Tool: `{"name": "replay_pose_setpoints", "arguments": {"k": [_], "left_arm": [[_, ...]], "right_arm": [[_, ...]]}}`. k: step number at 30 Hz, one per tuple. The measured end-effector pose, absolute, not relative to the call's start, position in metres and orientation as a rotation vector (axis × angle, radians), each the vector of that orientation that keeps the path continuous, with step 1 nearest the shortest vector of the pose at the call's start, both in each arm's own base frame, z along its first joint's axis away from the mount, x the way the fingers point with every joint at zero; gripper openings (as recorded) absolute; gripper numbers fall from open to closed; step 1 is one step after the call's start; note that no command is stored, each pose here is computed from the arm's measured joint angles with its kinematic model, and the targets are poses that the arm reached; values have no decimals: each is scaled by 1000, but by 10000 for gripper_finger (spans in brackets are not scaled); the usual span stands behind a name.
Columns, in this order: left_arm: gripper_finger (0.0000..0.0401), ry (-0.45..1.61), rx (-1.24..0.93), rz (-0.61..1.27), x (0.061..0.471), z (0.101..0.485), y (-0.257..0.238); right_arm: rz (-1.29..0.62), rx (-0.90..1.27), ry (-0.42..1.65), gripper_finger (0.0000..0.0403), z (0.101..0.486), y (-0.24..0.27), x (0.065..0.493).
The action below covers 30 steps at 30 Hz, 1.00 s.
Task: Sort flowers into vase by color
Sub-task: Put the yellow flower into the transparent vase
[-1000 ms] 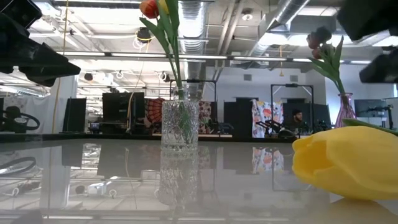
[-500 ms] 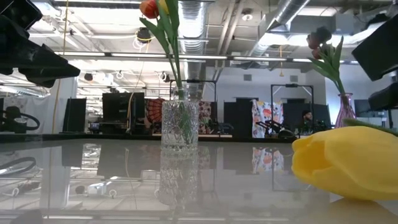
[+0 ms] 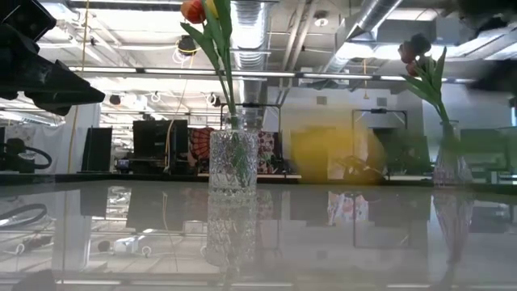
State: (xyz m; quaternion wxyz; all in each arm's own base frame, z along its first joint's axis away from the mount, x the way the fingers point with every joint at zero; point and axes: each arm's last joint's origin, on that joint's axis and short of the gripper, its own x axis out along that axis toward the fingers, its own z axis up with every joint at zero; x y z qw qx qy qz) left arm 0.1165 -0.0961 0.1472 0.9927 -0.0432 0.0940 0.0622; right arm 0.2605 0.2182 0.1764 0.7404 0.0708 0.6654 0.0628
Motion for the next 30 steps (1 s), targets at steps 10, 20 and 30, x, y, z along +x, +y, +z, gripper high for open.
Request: {"name": "replay_pose_setpoints", "arguments": {"k": [10, 20, 30], "left_arm": [[149, 193, -100, 149, 116, 146, -95], [149, 193, -101, 150, 116, 146, -95], [149, 197, -108, 138, 116, 146, -95]], "right_arm": [[208, 97, 617, 16, 304, 177, 295], [66, -221, 195, 16, 351, 131, 318], [-182, -93, 8, 16, 305, 43, 323]]}}
